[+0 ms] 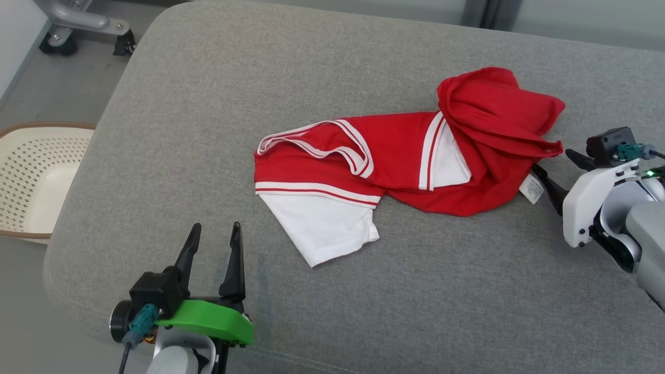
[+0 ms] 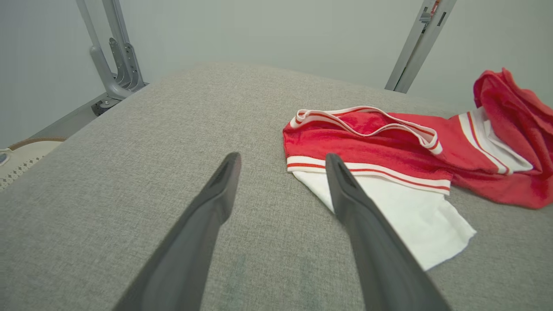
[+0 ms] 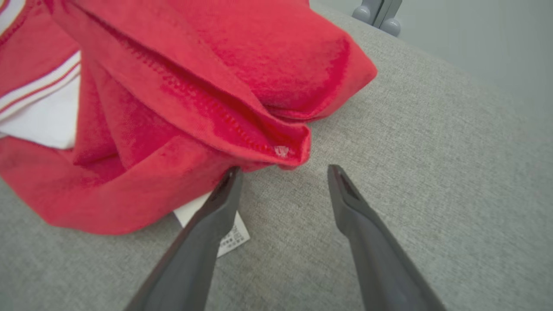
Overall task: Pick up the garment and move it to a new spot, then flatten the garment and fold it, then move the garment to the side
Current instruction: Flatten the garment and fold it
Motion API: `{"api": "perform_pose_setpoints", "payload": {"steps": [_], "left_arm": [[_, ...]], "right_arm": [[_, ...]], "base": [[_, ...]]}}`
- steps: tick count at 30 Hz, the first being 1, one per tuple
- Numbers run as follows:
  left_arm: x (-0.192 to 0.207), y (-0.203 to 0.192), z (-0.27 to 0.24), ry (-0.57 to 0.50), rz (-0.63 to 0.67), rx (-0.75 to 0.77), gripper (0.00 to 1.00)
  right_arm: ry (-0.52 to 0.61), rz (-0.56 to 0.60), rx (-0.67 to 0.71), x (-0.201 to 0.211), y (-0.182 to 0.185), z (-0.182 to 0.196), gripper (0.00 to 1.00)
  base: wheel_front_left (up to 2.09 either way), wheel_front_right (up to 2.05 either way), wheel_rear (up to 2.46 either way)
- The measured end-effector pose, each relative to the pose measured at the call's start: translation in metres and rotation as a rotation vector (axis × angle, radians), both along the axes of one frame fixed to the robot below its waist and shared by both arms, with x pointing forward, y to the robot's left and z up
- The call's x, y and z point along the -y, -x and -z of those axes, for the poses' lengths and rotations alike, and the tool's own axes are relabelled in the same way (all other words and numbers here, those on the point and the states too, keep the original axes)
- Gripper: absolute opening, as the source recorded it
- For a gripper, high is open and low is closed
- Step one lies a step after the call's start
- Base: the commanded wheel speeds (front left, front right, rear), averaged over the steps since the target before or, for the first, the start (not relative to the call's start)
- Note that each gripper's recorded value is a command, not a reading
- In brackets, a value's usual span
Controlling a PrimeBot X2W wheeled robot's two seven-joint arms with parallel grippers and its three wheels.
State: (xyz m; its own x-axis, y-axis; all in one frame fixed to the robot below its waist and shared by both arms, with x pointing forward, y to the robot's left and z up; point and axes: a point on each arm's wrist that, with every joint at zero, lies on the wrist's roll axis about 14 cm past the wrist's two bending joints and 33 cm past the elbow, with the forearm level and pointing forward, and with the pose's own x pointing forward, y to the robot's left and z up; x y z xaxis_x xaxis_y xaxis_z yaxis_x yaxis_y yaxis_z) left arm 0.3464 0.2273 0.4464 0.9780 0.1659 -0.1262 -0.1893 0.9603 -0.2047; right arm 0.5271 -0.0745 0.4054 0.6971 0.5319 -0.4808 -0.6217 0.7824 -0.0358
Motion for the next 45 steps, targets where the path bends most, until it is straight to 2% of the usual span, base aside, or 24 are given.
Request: {"api": "perform_pose_setpoints", "payload": {"steps": [6, 7, 8, 9, 11, 17, 22, 26, 34, 40, 45], "left_arm": [[-0.003, 0.0, 0.002, -0.005, -0.009, -0.008, 1.0], [-0.003, 0.0, 0.002, -0.007, -0.006, -0.009, 1.0], [-0.002, -0.001, 0.003, -0.009, -0.004, -0.011, 1.0], [-0.001, -0.001, 0.003, -0.008, 0.0, -0.01, 1.0], [0.003, -0.003, 0.001, -0.007, 0.012, -0.004, 1.0], [0.008, -0.005, -0.004, -0.01, 0.035, 0.015, 1.0], [0.018, -0.006, -0.005, -0.001, 0.067, 0.026, 1.0], [0.03, -0.009, -0.008, 0.008, 0.104, 0.039, 1.0], [0.051, -0.016, -0.015, 0.022, 0.169, 0.069, 1.0], [0.065, -0.018, -0.021, 0.027, 0.209, 0.086, 1.0], [0.069, -0.019, -0.022, 0.028, 0.223, 0.089, 1.0]], "right_arm": [[-0.02, -0.023, 0.026, -0.014, -0.006, -0.002, 1.0], [-0.027, -0.026, 0.035, -0.015, -0.006, -0.004, 0.95], [-0.033, -0.026, 0.042, -0.016, -0.006, -0.006, 0.85], [-0.039, -0.029, 0.05, -0.017, -0.005, -0.008, 0.69], [-0.054, -0.038, 0.066, -0.019, -0.001, -0.012, 0.0], [-0.138, -0.016, 0.116, -0.017, 0.011, -0.04, 0.0], [-0.244, 0.043, 0.065, -0.007, 0.028, -0.059, 0.0], [-0.278, 0.098, -0.032, 0.018, 0.044, -0.071, 0.0], [-0.447, 0.226, -0.278, 0.068, 0.089, -0.097, 0.0], [-0.543, 0.316, -0.581, 0.093, 0.146, -0.074, 0.0], [-0.525, 0.422, -0.685, 0.12, 0.175, -0.042, 0.0]], "base": [[0.0, 0.0, 0.0], [0.0, 0.0, 0.0], [0.0, 0.0, 0.0], [0.0, 0.0, 0.0], [0.0, 0.0, 0.0], [0.0, 0.0, 0.0], [0.0, 0.0, 0.0], [0.0, 0.0, 0.0], [0.0, 0.0, 0.0], [0.0, 0.0, 0.0], [0.0, 0.0, 0.0]]}}
